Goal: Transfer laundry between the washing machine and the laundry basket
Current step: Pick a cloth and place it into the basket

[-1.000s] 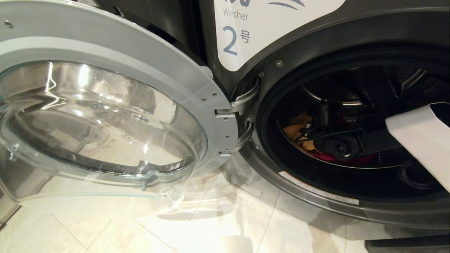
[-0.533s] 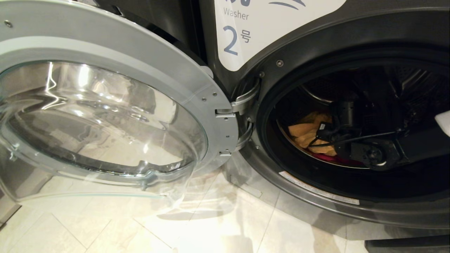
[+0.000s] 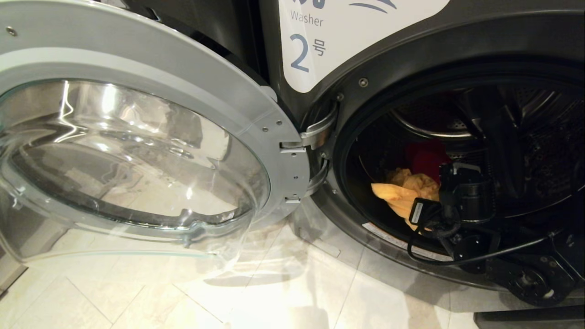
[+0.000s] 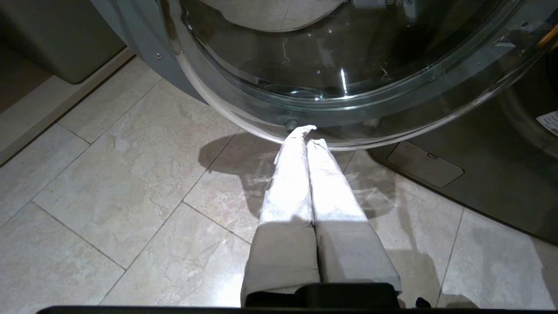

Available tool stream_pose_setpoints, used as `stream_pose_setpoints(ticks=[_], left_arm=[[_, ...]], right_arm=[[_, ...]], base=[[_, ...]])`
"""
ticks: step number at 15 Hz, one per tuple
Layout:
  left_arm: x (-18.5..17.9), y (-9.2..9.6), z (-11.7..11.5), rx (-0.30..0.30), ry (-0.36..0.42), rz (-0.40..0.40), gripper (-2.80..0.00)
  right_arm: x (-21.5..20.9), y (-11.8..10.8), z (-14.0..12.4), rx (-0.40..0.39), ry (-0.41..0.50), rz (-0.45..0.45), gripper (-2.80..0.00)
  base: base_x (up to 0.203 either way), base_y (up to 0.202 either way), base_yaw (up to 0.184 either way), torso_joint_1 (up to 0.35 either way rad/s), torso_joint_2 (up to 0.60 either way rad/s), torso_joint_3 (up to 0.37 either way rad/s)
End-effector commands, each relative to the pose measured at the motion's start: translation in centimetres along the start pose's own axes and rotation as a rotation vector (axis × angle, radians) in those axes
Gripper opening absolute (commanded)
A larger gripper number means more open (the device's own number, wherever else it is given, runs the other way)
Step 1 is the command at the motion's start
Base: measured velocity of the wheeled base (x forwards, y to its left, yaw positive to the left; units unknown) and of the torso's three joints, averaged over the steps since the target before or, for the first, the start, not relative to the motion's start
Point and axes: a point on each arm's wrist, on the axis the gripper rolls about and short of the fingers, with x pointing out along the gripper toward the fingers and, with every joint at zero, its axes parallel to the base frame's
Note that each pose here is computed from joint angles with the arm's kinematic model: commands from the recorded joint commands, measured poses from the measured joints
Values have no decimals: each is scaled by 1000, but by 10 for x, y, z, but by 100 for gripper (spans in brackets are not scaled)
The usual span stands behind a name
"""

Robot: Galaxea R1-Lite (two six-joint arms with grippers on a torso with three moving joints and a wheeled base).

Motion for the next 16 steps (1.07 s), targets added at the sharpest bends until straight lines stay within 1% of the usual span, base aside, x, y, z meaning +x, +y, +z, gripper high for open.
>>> stream_pose_setpoints(ticks=[1, 4, 6, 9, 10, 12, 13, 14, 16], left_arm=[[2, 0, -11, -1, 41, 2, -280], [2, 0, -11, 1, 41, 1, -280], [2, 0, -11, -1, 41, 2, -280], [2, 0, -11, 1, 41, 3, -280], [2, 0, -11, 0, 41, 3, -280], [2, 0, -11, 1, 41, 3, -280], [2, 0, -11, -1, 41, 3, -280], [2, 0, -11, 1, 41, 2, -280], [2, 0, -11, -1, 41, 3, -280]], right_arm=[[-18, -7, -6, -14, 7, 20, -280], [-46, -18, -6, -33, 0, 61, -280], [-76, -29, -11, -83, -4, 123, -280], [-117, -55, -24, -161, -18, 217, -280], [-126, -64, -26, -185, -26, 231, -280], [-141, -83, -27, -202, -55, 247, -280], [-150, -96, -30, -219, -69, 254, -280], [-157, -106, -30, -219, -93, 261, -280], [-168, -120, -28, -216, -134, 264, -280]], base=[[0, 0, 0, 0, 0, 0], [0, 0, 0, 0, 0, 0], [0, 0, 0, 0, 0, 0], [0, 0, 0, 0, 0, 0], [0, 0, 0, 0, 0, 0], [0, 0, 0, 0, 0, 0], [0, 0, 0, 0, 0, 0], [0, 0, 0, 0, 0, 0], [0, 0, 0, 0, 0, 0]])
